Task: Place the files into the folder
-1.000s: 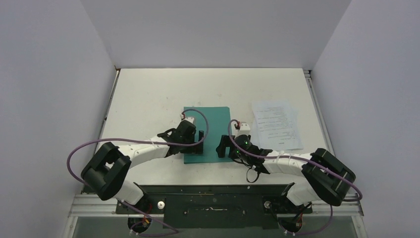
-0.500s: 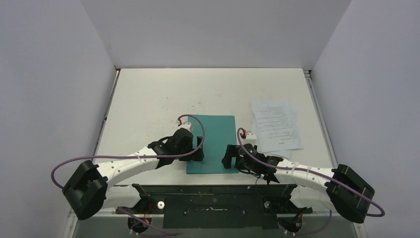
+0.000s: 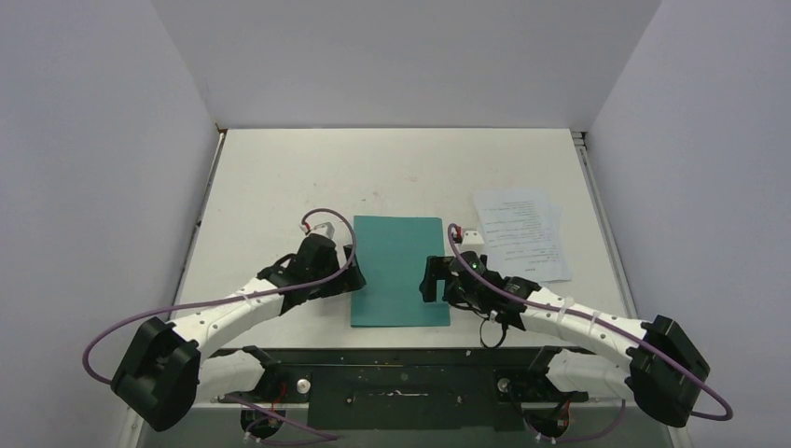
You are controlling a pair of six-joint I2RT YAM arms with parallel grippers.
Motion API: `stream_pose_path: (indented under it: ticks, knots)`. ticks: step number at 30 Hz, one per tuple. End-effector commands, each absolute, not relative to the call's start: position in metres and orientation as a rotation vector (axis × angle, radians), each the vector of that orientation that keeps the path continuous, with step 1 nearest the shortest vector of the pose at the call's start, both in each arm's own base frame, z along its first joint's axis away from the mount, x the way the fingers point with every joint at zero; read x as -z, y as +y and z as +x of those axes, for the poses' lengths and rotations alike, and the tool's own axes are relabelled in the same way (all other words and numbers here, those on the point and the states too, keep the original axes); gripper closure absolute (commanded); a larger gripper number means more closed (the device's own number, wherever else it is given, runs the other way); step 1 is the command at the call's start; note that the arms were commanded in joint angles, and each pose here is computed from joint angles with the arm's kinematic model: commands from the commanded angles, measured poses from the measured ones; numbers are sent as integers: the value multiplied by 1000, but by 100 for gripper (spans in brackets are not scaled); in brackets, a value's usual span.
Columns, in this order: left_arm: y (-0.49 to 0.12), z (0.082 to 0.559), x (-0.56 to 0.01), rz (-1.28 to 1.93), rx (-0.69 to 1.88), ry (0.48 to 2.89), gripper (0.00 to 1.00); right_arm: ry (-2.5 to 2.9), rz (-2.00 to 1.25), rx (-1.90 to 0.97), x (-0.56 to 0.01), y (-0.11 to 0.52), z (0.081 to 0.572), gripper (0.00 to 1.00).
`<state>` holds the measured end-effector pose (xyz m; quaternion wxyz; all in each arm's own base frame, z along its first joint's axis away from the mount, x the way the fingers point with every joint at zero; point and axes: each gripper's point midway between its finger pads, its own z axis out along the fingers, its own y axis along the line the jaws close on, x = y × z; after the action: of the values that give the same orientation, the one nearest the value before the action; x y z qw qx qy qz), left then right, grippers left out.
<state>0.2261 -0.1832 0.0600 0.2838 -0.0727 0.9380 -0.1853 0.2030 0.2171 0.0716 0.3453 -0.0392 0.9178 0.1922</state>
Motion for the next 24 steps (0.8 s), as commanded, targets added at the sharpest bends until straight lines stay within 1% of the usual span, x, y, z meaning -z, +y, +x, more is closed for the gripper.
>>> stream_pose_path:
  ticks: [1, 10, 15, 24]
  knots:
    - [-189, 227, -61, -248, 659, 2488, 10, 2341, -121, -545, -90, 223, 215, 1]
    - [-182, 222, -34, -305, 692, 2536, 23, 2356, -94, -596, -85, 222, 226, 1]
    - [-175, 220, -21, -359, 680, 2562, 33, 2373, -96, -622, -80, 223, 225, 1]
    - [-164, 217, -7, -424, 646, 2582, 44, 2381, -78, -633, -75, 222, 227, 2]
